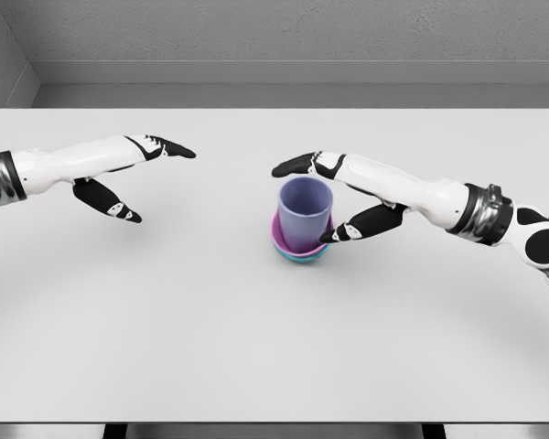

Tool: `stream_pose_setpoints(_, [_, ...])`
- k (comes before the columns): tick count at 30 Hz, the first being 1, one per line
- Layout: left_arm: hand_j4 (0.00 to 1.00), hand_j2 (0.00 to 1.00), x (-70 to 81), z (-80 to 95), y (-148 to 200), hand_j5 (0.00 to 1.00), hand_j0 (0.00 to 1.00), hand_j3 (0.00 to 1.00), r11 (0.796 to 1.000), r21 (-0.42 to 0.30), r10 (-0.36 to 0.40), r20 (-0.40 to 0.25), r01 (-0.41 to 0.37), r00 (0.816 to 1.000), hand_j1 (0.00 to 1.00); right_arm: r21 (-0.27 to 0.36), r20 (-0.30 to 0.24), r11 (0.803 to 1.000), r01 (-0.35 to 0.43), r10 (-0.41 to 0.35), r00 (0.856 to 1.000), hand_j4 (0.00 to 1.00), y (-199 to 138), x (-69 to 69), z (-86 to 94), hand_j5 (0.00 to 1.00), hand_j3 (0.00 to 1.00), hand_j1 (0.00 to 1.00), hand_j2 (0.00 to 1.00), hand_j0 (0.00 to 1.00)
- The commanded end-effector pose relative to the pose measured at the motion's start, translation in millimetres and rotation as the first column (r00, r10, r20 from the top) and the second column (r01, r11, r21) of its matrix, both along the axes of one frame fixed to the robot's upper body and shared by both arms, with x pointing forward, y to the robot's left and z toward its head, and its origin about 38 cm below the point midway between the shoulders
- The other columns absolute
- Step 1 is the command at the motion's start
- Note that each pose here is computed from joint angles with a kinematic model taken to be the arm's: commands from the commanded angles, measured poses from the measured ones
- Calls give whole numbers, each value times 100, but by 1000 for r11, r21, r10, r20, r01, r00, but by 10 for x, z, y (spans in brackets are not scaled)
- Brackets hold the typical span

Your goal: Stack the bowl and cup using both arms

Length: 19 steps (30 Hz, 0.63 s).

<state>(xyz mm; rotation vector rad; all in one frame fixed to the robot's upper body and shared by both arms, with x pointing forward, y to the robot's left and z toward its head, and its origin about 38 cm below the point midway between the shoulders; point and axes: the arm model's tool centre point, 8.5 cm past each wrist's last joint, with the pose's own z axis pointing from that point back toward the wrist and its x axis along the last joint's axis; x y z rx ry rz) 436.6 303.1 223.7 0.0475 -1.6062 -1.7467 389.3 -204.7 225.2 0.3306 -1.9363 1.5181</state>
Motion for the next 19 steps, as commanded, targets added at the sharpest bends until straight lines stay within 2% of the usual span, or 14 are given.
stream_pose_setpoints(1, [100,100,6,16,5,100,100,100,1000,-7,5,1,-5,1000,100,4,-2,1000,3,-3,1000,99,-5,6,9,99,99,99,99,99])
stream_pose_setpoints(5, [100,100,-9,87,93,100,100,100,1000,-12,23,17,-23,1000,100,-22,22,999,27,-26,999,100,-134,25,68,100,100,100,100,100])
stream_pose_setpoints(6, [100,100,-18,67,102,100,100,100,1000,-12,25,12,-25,1000,100,-36,41,998,55,-53,998,100,-264,48,140,100,100,100,100,100])
stream_pose_setpoints(8, [100,100,-29,57,131,100,100,100,1000,-8,30,8,-30,1000,100,-72,100,987,143,-136,986,100,-661,88,374,100,100,100,100,100])
stream_pose_setpoints(9, [100,100,-37,56,167,100,100,100,999,-6,38,8,-38,999,100,-97,119,979,181,-169,978,100,-840,83,447,100,100,100,100,100])
stream_pose_setpoints(10, [100,100,-45,74,220,100,100,100,999,-3,49,12,-49,999,100,-170,132,961,219,-198,971,100,-1109,38,518,100,100,100,100,100])
stream_pose_setpoints(11, [100,100,-76,9,251,100,100,100,998,-3,56,-2,-56,998,100,-248,143,941,232,-202,969,100,-1292,-14,559,100,100,100,100,100])
stream_pose_setpoints(13, [100,100,-114,-6,367,100,100,100,996,-8,85,-5,-85,996,100,-335,179,904,265,-215,960,100,-1496,-68,580,100,100,100,100,100])
stream_pose_setpoints(15, [100,100,-160,-72,431,100,100,100,993,-31,109,-15,-110,994,100,-362,196,893,266,-207,959,100,-1512,-75,571,100,100,100,100,100])
stream_pose_setpoints(19, [100,100,-175,-77,472,100,100,100,993,-29,118,-17,-119,993,100,-370,196,893,255,-193,961,100,-1471,-75,527,100,100,100,100,100])
